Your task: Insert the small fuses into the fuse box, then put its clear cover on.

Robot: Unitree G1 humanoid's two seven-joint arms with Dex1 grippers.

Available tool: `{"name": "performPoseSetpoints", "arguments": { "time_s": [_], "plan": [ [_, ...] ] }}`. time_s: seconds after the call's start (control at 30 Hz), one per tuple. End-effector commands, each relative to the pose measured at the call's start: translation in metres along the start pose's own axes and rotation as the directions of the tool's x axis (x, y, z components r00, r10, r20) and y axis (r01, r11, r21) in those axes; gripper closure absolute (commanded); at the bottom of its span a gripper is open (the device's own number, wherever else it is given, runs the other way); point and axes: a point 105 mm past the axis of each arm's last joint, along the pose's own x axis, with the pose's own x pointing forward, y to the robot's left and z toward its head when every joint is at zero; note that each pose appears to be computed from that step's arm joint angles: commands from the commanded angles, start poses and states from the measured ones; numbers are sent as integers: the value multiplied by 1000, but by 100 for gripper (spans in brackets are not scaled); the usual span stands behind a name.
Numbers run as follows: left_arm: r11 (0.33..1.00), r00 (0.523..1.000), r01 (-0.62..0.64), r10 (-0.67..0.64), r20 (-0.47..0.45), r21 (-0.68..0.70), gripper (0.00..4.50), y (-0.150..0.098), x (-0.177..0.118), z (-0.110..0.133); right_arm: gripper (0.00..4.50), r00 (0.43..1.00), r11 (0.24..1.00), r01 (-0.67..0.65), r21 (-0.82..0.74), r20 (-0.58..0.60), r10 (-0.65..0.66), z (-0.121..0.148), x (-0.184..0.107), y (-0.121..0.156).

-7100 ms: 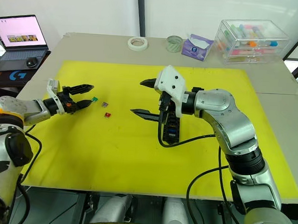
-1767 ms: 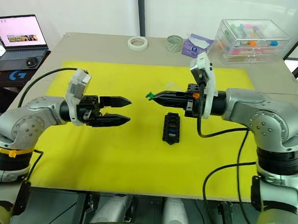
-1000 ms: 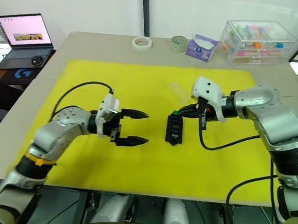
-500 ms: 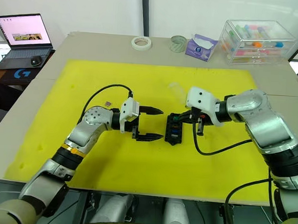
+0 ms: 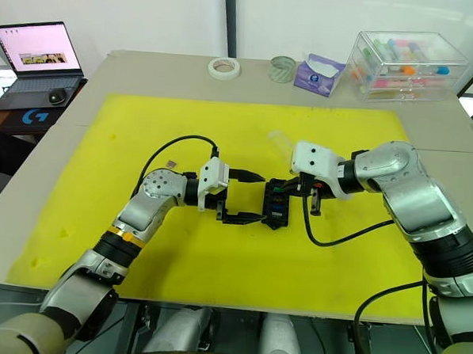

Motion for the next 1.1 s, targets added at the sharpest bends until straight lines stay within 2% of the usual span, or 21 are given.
{"name": "performPoseSetpoints", "arguments": {
  "time_s": [0.03, 1.1],
  "plan": [
    [999, 1000, 2, -2, 17, 48, 5, 3, 2, 10, 450, 1000, 999, 4, -39, 9, -4, 7, -2, -2],
    [998, 1000, -1, 0, 9, 60, 5, 6, 1, 10, 450, 1000, 1000, 18, -4, 17, -18, 10, -3, -9]
  ]
}}
